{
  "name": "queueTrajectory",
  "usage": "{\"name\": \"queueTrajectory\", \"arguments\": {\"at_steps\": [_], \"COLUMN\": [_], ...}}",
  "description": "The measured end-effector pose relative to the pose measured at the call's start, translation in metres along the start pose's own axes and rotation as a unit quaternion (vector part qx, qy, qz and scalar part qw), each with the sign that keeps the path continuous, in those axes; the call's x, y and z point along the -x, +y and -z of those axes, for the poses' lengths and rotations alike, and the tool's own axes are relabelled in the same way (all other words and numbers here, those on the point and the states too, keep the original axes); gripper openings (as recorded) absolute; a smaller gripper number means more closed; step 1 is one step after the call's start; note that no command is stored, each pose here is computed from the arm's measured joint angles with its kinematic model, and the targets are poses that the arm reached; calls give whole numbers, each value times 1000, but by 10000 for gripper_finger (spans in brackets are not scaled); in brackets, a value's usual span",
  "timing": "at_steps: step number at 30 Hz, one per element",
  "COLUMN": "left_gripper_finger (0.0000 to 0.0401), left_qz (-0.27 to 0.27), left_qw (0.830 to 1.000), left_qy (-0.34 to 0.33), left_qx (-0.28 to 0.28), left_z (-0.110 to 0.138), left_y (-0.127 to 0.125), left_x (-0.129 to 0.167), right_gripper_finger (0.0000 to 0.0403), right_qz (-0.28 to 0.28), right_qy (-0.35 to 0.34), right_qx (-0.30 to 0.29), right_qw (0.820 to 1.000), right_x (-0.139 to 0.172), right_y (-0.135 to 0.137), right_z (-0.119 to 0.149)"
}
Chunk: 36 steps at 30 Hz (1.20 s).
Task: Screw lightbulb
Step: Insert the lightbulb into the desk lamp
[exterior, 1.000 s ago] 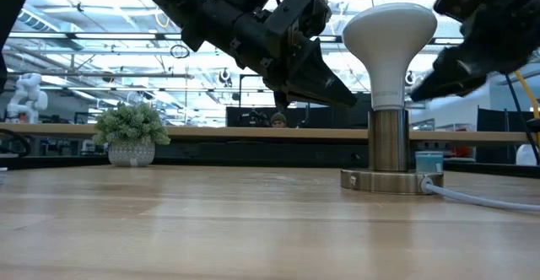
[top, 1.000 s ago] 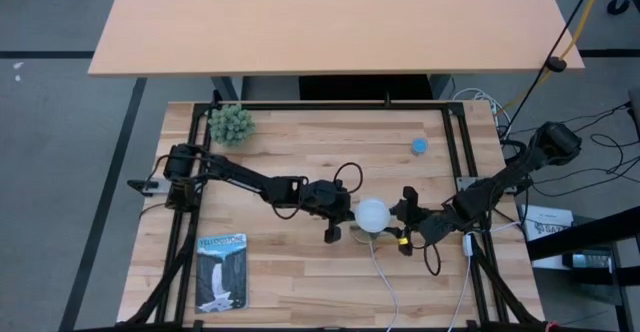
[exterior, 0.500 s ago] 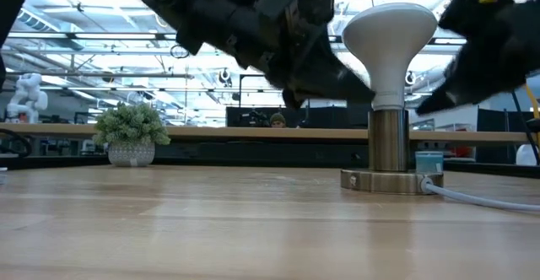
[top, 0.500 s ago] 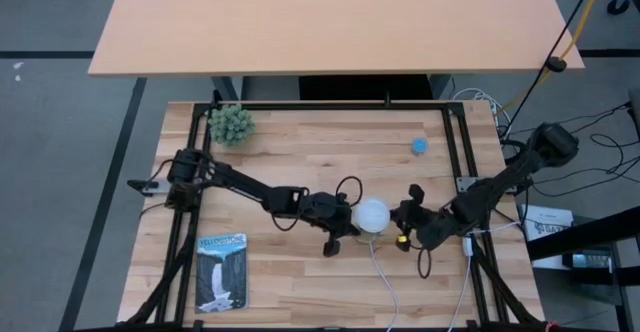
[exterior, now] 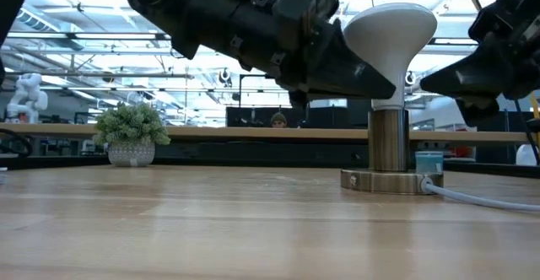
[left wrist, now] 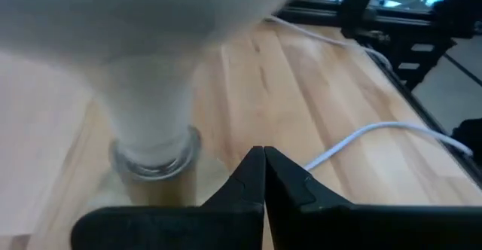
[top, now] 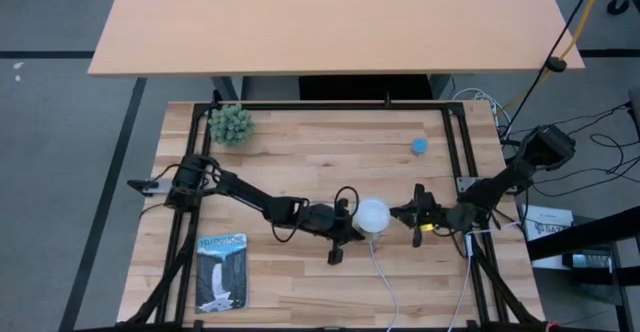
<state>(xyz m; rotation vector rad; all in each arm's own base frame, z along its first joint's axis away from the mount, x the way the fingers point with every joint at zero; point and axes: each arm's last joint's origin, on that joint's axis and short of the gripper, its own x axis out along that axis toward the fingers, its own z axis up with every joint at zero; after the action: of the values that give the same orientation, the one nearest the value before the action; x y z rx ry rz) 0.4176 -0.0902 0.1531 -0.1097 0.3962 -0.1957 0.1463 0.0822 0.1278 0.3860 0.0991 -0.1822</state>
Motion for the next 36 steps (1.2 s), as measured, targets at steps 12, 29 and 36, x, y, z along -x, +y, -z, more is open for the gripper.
{"name": "queueTrajectory", "arguments": {"at_steps": [12,29,36], "left_gripper_finger": [0,0,0], "left_qz": [-15,-10,-20], "left_qw": [1000,1000,1000], "left_qy": [-18,-17,10], "left_qx": [9,7,12], "left_z": [-5,-5,-1], "left_y": [16,17,26], "left_x": [0,0,1], "right_gripper_finger": [0,0,0], "right_qz": [60,59,46], "right_qy": [39,69,80], "right_qx": [82,104,81], "right_qw": [994,990,992], "right_x": [-30,-73,-72], "right_y": [5,14,15], "right_z": [-7,-2,1]}}
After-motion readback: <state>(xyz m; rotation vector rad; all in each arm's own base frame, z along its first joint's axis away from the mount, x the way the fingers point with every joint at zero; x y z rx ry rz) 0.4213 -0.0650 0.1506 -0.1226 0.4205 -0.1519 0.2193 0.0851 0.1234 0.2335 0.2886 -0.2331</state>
